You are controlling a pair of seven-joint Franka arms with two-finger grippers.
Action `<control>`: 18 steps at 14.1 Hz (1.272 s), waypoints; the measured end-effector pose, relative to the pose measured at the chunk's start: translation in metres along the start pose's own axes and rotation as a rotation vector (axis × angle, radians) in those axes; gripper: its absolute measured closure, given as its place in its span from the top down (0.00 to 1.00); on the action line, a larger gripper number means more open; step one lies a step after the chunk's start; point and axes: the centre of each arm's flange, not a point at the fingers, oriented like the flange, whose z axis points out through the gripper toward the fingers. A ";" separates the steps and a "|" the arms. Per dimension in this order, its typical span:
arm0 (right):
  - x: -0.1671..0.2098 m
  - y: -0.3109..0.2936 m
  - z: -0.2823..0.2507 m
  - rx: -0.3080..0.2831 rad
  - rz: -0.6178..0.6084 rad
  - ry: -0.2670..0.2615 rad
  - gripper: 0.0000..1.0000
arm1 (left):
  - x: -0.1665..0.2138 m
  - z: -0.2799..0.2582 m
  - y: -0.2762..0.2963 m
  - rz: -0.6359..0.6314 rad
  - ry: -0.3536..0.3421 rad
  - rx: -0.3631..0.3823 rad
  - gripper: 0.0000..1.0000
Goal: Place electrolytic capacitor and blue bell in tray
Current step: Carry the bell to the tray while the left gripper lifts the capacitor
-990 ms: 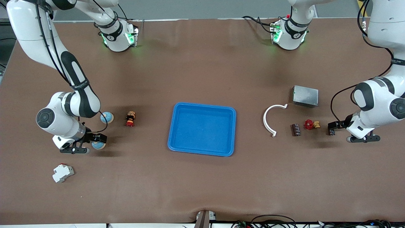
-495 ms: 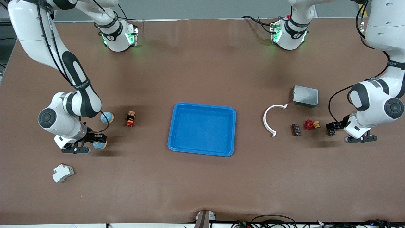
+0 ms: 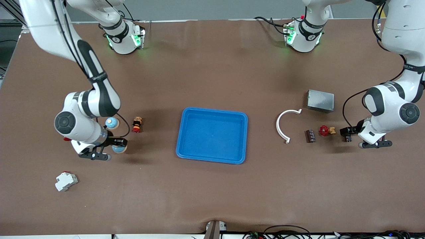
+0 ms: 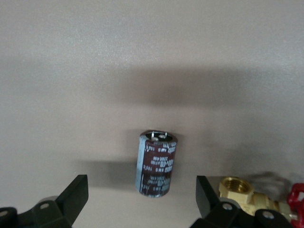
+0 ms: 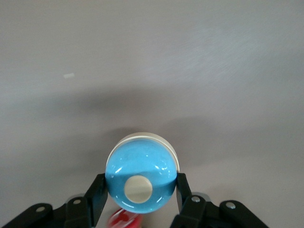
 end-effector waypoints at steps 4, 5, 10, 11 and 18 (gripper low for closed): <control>-0.041 -0.090 -0.041 -0.005 0.146 -0.009 0.63 | 0.002 0.012 0.001 0.000 0.027 0.005 1.00; -0.053 -0.111 -0.041 -0.006 0.172 -0.008 0.63 | 0.003 0.013 0.001 0.000 0.029 0.006 1.00; -0.082 -0.160 -0.037 -0.011 0.281 -0.006 0.63 | 0.004 0.019 0.002 -0.023 0.043 -0.009 1.00; -0.088 -0.170 -0.036 -0.010 0.306 -0.003 0.63 | 0.004 0.020 0.002 -0.025 0.042 -0.012 0.98; -0.136 -0.248 -0.006 0.013 0.417 0.025 0.63 | 0.007 0.013 0.003 -0.042 0.059 -0.025 0.36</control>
